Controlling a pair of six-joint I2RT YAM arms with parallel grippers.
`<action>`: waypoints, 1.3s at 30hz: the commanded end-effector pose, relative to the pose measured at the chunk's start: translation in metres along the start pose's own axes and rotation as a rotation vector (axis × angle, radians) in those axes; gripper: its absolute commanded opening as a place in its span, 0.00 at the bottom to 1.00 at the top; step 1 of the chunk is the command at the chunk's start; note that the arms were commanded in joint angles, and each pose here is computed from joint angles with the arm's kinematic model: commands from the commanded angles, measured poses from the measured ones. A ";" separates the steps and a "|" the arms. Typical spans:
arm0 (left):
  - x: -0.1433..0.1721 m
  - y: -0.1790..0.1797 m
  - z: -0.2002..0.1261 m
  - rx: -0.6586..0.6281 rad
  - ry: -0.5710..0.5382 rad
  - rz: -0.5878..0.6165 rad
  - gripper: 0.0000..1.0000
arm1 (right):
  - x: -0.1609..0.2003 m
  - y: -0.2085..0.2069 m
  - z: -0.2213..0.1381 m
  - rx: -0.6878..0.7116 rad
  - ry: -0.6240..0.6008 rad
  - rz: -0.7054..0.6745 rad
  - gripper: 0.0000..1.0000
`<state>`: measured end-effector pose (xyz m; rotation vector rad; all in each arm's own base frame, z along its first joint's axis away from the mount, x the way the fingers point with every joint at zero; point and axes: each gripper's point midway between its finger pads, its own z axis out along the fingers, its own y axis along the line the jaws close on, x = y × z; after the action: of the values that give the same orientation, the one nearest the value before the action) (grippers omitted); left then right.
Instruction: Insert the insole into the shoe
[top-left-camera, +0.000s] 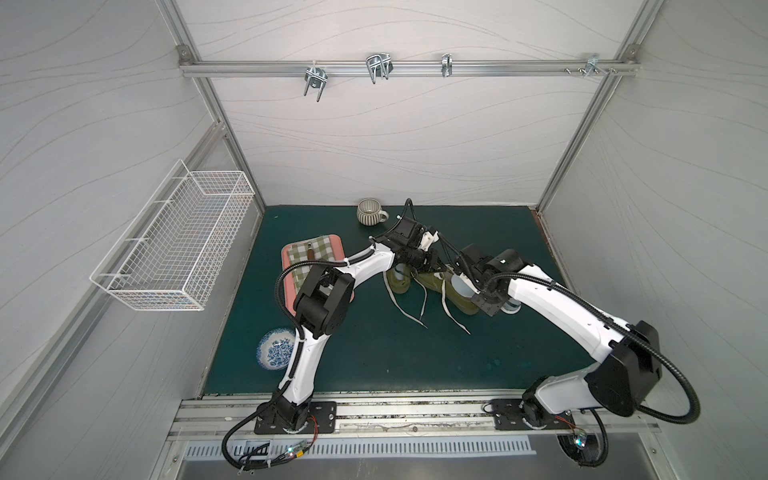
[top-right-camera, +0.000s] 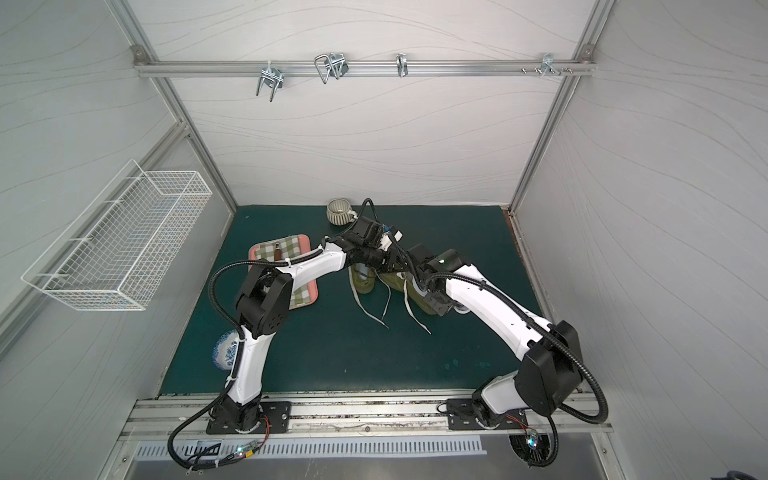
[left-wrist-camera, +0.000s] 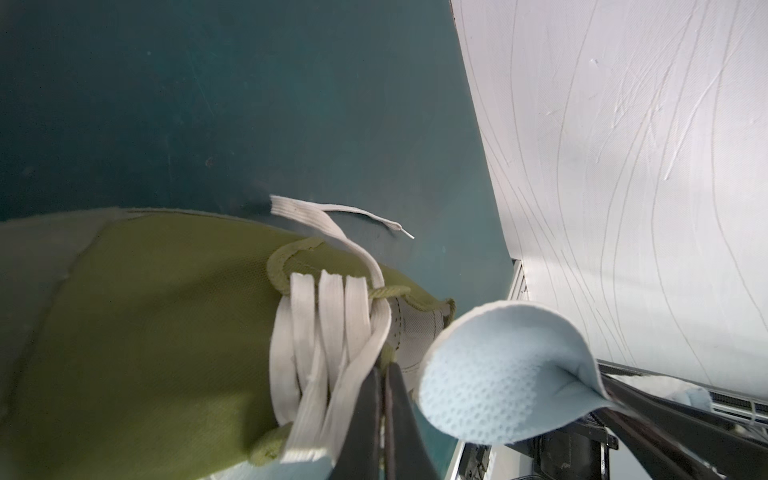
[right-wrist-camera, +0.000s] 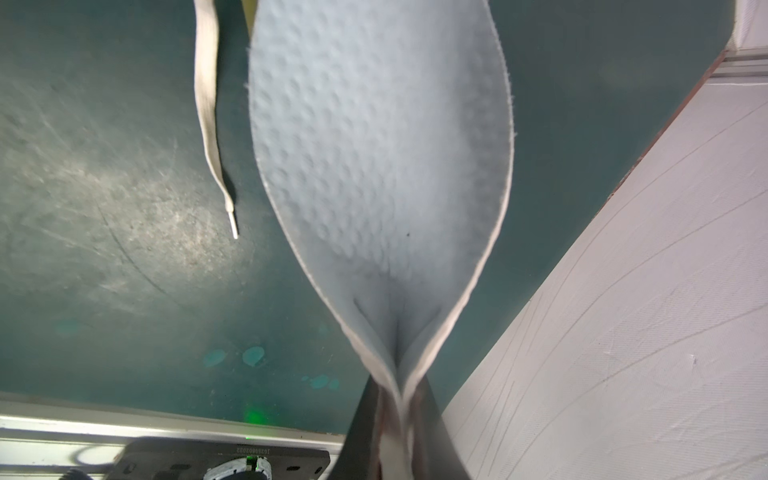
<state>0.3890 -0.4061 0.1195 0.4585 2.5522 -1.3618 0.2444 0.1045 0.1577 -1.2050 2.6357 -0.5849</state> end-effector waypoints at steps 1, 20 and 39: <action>-0.029 -0.048 -0.025 0.127 -0.094 0.087 0.00 | 0.002 0.003 0.005 0.005 0.029 -0.037 0.12; -0.026 -0.046 -0.024 0.123 -0.080 0.086 0.00 | -0.005 -0.013 0.009 0.077 0.057 -0.041 0.11; -0.028 -0.046 -0.022 0.135 -0.081 0.075 0.00 | -0.004 0.000 0.016 0.087 0.070 -0.088 0.11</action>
<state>0.3880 -0.4064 0.1210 0.4267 2.5570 -1.4120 0.2579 0.1010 0.1525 -1.2441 2.5828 -0.7451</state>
